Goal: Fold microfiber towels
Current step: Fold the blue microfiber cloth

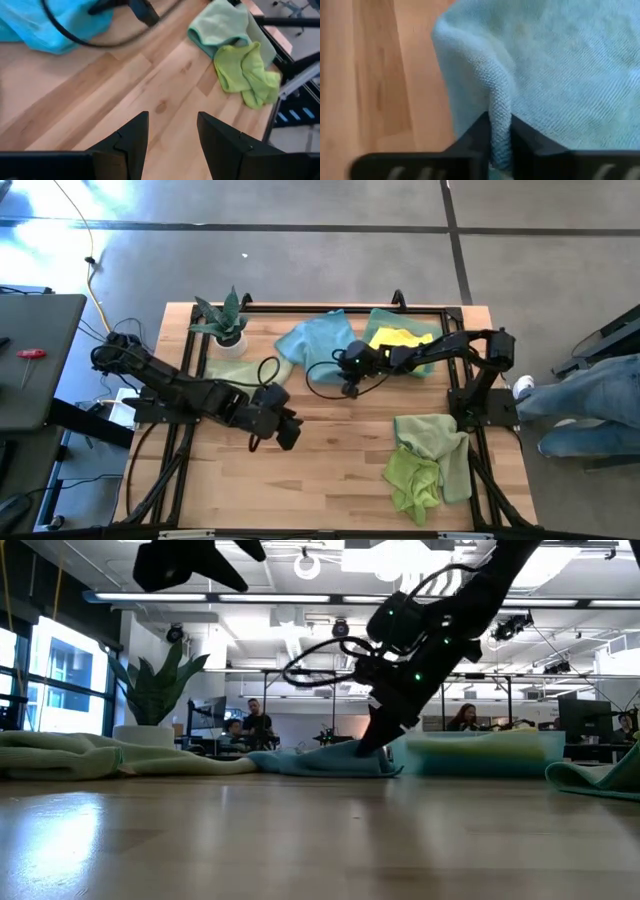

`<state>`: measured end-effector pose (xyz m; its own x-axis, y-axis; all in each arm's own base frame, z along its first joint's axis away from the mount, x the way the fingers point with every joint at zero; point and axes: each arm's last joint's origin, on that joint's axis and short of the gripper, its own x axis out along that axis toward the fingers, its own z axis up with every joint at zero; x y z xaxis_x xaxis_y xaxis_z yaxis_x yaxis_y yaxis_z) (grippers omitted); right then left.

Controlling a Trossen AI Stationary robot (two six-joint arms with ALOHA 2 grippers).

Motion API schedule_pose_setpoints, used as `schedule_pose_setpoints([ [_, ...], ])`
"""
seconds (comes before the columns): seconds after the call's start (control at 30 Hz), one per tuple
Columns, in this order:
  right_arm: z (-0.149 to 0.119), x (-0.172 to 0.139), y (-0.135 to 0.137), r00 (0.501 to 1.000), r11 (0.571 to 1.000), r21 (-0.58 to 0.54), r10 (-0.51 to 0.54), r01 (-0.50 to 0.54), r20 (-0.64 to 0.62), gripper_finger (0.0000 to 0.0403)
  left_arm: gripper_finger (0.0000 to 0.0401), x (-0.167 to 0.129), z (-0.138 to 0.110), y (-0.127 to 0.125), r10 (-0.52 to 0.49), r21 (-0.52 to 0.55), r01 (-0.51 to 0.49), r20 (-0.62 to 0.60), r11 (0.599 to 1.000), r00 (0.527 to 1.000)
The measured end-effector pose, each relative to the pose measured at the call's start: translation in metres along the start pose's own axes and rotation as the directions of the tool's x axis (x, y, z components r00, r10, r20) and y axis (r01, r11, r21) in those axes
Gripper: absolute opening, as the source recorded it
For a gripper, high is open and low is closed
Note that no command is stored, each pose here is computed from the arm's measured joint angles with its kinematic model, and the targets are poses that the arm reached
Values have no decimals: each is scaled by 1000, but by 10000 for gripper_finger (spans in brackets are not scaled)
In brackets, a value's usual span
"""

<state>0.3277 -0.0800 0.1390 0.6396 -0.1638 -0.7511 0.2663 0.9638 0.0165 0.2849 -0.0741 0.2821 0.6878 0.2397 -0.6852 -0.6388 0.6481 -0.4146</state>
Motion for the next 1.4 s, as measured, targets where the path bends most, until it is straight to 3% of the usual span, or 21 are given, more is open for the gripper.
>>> schedule_pose_setpoints([
  [0.07, 8, -3, 4, 1000, 1000, 26, 14, -14, -2, 8, 161, -2, -4, -2, -15, 13, 15, -21, 1000, 1000],
  [0.2, 30, -16, 20, 999, 998, 55, 43, -41, -25, 11, 161, -7, -14, -7, -40, 57, 43, -55, 997, 998],
  [0.5, 92, -74, 84, 986, 990, 40, 137, -134, -90, 2, 161, -16, -33, -4, 36, 157, -21, -96, 987, 995],
  [0.8, 137, -143, 126, 996, 995, -22, 93, -93, -16, 2, 161, -20, -40, -1, 92, 315, -63, -77, 947, 993],
  [1.0, 141, -167, 135, 994, 995, 21, 101, -100, -52, 2, 160, -16, -31, 5, 138, 426, -110, -37, 898, 990],
  [1.23, 135, -179, 151, 970, 978, 36, 209, -206, -121, 2, 160, -14, -27, 7, 147, 494, -111, -35, 863, 989],
  [1.4, 127, -178, 156, 962, 977, 64, 213, -205, -171, 2, 160, -14, -27, 7, 148, 493, -114, -31, 863, 988],
])
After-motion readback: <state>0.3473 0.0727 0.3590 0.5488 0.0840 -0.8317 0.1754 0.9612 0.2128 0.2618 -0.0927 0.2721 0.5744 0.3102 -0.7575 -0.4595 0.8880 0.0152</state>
